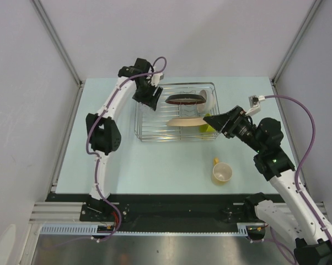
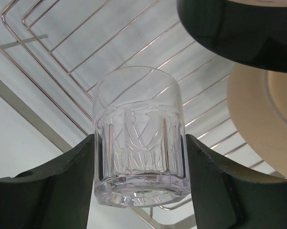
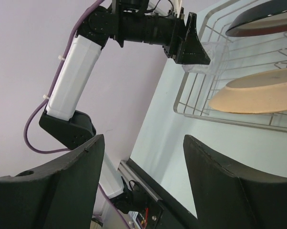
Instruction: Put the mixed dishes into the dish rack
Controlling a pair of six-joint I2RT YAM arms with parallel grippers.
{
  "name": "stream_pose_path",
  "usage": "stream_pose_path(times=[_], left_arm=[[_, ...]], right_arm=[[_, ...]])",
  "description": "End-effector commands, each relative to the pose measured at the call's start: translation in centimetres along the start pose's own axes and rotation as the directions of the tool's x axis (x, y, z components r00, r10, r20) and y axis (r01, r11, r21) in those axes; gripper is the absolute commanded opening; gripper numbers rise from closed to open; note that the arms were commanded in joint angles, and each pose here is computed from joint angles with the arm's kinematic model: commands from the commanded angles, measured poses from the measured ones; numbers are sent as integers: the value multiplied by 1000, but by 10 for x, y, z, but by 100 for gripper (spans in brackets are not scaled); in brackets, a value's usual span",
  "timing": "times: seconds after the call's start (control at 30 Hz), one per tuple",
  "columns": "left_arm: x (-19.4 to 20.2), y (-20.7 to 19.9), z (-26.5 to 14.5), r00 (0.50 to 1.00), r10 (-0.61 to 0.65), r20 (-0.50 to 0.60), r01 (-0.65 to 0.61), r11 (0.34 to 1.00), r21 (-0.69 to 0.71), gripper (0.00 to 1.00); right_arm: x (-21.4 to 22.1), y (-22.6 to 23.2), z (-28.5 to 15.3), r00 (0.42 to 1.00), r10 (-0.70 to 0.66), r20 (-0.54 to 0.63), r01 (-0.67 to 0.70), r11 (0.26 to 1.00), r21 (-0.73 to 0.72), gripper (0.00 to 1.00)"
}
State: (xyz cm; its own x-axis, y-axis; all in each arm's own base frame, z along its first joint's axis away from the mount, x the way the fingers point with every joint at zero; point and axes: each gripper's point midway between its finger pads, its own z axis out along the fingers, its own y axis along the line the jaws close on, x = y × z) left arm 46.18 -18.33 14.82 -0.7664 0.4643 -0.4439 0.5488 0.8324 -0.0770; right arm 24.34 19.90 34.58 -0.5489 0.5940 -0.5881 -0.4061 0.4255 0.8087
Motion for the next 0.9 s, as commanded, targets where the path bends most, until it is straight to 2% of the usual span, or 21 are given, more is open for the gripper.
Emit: stream_pose_path(times=[0.0, 0.47, 0.53, 0.57, 0.67, 0.7, 0.73, 0.77, 0.8, 0.83, 0.87], left_arm=[[-9, 19, 13, 999, 39, 21, -38, 996, -84, 0], [2, 38, 60, 996, 82, -42, -87, 987, -135, 1], [3, 37, 65, 996, 82, -45, -88, 988, -129, 11], [4, 37, 67, 996, 80, -48, -86, 988, -127, 21], [4, 34, 71, 995, 85, -44, -90, 989, -121, 38], [3, 34, 71, 996, 85, -38, -89, 988, -123, 55], [3, 35, 72, 996, 86, -31, -89, 988, -126, 66], [2, 35, 71, 996, 85, -26, -88, 988, -126, 85], [0, 34, 69, 996, 86, -20, -88, 988, -128, 94], [-3, 35, 67, 996, 88, -8, -89, 987, -136, 100], [-5, 34, 66, 996, 87, -4, -87, 987, -138, 100]], right_arm=[[-1, 5, -7, 1000, 9, -1, -9, 999, -34, 71], [3, -2, -9, 999, 38, 12, -37, 998, -50, 71], [1, -3, -10, 999, 39, 19, -38, 998, -50, 71], [1, -2, -10, 999, 39, 21, -38, 998, -52, 71], [3, -3, -10, 999, 40, 13, -40, 998, -54, 71], [2, -3, -10, 999, 39, 14, -38, 998, -53, 71], [3, -4, -11, 999, 38, 13, -37, 998, -52, 71], [4, -5, -11, 999, 39, 12, -38, 998, -50, 71], [5, -5, -11, 999, 40, 9, -39, 998, -50, 71], [5, -4, -12, 999, 39, 8, -38, 998, -52, 72], [6, -6, -12, 999, 38, 5, -38, 998, -47, 71]])
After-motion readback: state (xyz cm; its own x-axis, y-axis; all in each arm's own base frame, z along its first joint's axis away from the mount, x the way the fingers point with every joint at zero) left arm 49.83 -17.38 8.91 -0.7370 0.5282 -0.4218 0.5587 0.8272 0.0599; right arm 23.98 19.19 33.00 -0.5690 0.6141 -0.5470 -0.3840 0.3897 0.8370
